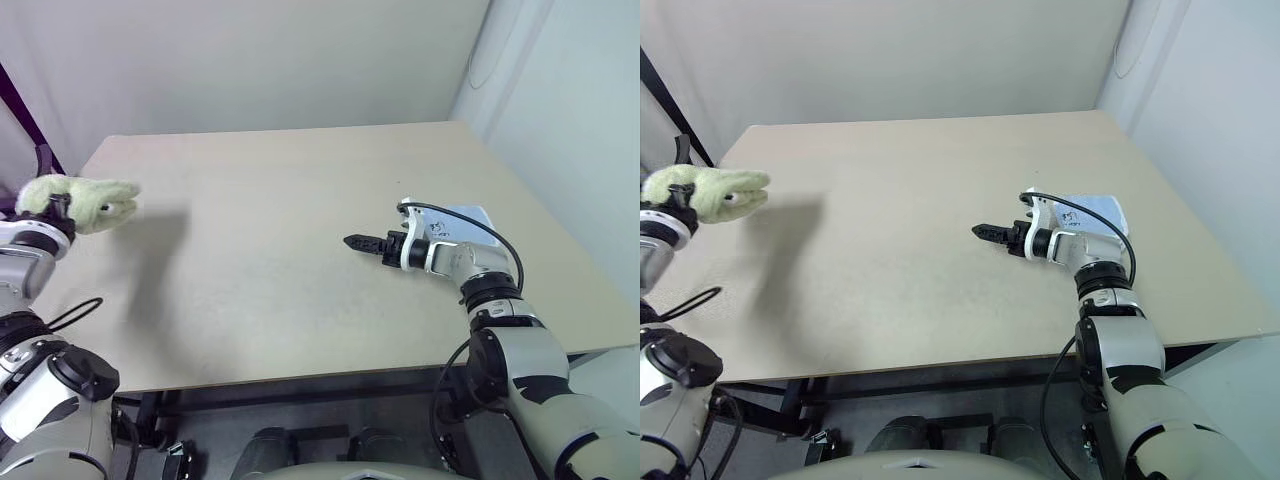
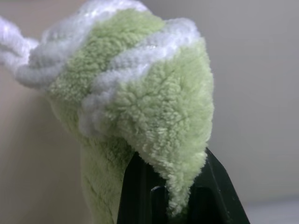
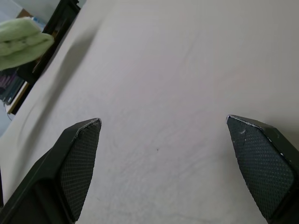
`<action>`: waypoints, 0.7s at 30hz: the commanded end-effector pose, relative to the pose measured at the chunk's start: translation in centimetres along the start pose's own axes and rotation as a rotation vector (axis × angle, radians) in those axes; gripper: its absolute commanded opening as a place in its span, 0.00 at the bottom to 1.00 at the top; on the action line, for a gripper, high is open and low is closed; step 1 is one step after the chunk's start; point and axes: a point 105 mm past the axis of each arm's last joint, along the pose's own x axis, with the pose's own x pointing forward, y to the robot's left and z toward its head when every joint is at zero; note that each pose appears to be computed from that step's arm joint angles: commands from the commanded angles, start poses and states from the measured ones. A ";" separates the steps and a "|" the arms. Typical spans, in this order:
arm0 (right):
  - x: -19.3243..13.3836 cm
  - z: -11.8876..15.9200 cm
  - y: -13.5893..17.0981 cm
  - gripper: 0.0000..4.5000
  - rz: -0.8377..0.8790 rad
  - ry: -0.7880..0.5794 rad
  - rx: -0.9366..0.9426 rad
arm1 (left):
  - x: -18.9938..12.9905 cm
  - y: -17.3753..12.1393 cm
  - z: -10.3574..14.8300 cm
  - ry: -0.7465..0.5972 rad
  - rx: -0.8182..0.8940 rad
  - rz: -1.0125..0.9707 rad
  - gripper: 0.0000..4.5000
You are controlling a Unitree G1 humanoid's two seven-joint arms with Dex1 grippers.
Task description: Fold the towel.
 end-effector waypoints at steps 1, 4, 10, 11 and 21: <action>-0.1 1.2 0.7 1.00 0.021 -0.023 -0.050 | -0.2 -1.6 -0.4 0.024 -0.048 -0.127 0.00; -0.2 1.0 0.5 1.00 0.014 -0.016 -0.065 | -0.8 -0.2 -1.5 0.048 -0.105 -0.130 0.00; -0.6 0.4 -0.1 1.00 -0.014 0.005 -0.096 | -3.1 3.8 -3.7 0.061 -0.140 -0.035 0.00; -0.7 0.3 -0.2 1.00 -0.016 0.006 -0.098 | -3.5 4.2 -3.8 0.054 -0.143 -0.023 0.00; -0.4 0.4 -0.3 1.00 -0.026 0.009 -0.137 | -7.3 6.5 -5.0 -0.067 -0.181 0.099 0.00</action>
